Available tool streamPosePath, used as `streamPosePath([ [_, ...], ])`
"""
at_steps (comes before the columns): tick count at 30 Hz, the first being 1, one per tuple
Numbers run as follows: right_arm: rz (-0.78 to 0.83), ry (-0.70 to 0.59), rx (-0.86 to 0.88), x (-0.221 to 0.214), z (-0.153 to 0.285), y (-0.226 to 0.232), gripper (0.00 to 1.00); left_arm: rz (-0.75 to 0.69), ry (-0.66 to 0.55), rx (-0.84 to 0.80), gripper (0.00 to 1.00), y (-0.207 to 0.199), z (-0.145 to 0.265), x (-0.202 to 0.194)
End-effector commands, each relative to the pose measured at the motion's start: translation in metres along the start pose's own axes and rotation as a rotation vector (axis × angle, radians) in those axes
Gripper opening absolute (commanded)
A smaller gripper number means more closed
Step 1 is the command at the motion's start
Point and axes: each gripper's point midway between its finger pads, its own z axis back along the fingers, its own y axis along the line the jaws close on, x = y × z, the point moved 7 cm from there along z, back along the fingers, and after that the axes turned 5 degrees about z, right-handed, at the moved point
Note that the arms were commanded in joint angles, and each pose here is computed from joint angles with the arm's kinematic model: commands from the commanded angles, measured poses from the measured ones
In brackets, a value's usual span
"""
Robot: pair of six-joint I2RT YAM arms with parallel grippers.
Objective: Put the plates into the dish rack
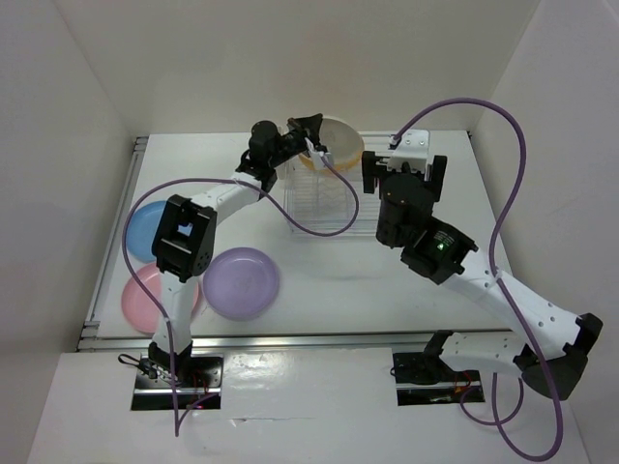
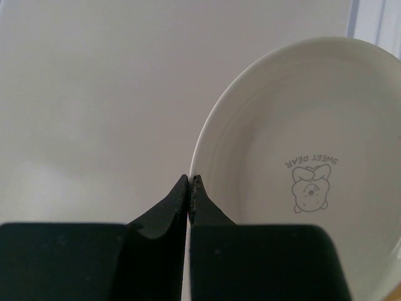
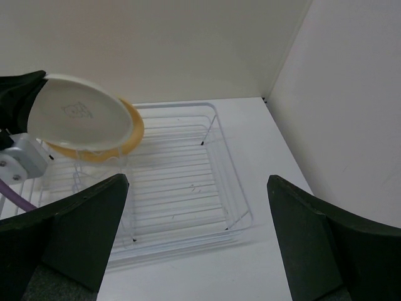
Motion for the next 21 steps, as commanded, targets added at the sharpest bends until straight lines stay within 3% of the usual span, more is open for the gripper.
streamPosePath([
  [1,-0.047,-0.043,0.004,0.019,-0.003,0.002,1.00,-0.052,-0.046,0.065,0.00,0.020,-0.005,0.005],
  [14,-0.038,-0.059,0.039,0.022,-0.009,0.016,1.00,0.037,-0.048,0.014,0.00,-0.018,-0.005,-0.008],
  [21,-0.020,-0.052,0.050,0.017,-0.011,0.021,1.00,0.060,0.039,0.090,0.00,-0.023,-0.012,-0.010],
])
